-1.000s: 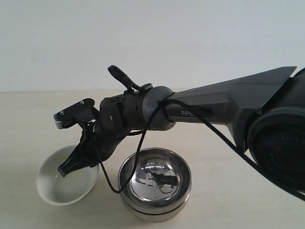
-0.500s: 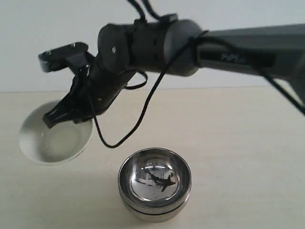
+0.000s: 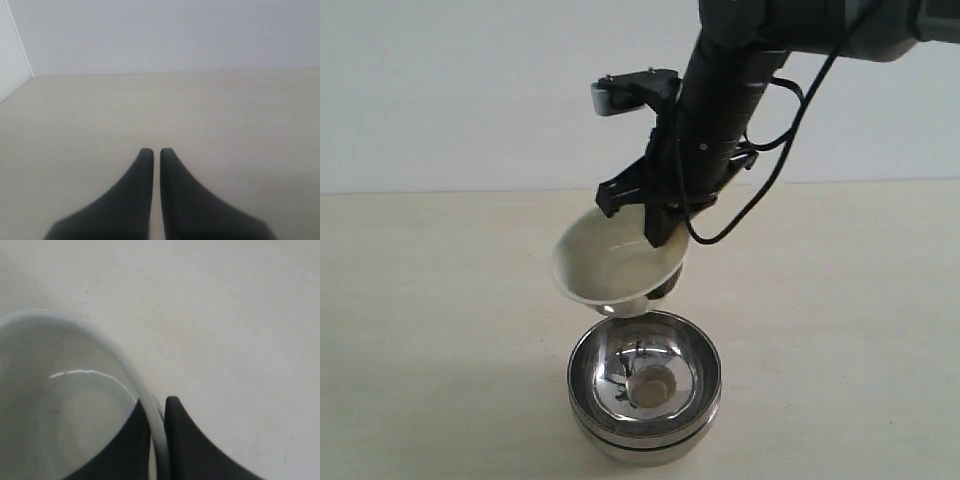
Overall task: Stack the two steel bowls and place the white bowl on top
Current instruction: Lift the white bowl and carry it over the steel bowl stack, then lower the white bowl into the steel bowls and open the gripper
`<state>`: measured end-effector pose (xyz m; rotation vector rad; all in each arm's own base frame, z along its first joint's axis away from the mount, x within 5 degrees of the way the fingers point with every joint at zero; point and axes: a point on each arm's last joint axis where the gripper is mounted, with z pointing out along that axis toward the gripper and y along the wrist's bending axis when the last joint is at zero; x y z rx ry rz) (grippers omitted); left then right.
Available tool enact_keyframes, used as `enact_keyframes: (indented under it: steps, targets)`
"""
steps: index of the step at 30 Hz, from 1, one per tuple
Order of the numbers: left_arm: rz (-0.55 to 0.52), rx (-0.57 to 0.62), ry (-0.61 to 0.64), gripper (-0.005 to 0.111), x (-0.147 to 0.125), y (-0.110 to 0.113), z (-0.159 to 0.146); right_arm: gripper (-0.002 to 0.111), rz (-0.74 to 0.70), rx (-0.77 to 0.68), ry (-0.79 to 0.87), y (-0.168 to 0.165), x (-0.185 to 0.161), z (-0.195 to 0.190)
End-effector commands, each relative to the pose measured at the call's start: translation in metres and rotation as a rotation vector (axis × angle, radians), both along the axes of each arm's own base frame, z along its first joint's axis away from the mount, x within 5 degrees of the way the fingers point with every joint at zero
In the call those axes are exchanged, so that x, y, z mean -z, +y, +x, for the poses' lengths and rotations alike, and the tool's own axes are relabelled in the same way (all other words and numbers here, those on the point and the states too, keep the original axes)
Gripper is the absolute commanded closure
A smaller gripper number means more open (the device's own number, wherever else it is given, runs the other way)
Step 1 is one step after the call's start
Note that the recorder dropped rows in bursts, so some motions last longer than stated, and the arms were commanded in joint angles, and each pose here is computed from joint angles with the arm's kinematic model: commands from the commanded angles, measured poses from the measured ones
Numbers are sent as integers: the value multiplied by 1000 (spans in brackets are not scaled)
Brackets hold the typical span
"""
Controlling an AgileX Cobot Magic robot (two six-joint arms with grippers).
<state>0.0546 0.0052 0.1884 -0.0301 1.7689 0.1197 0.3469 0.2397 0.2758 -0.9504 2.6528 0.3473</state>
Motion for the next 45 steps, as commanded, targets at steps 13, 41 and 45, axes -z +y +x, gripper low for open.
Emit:
enact_keyframes:
  steps: [13,41,45]
  targets:
    - [-13,-3,-7,103,0,0,0,108,56,28,-46,-32,55,-45]
    - [-13,-3,-7,103,0,0,0,74,179,97,-164,-31,53,-43]
    - [-13,-3,-7,103,0,0,0,77,199,90,-214,-33,40,-45]
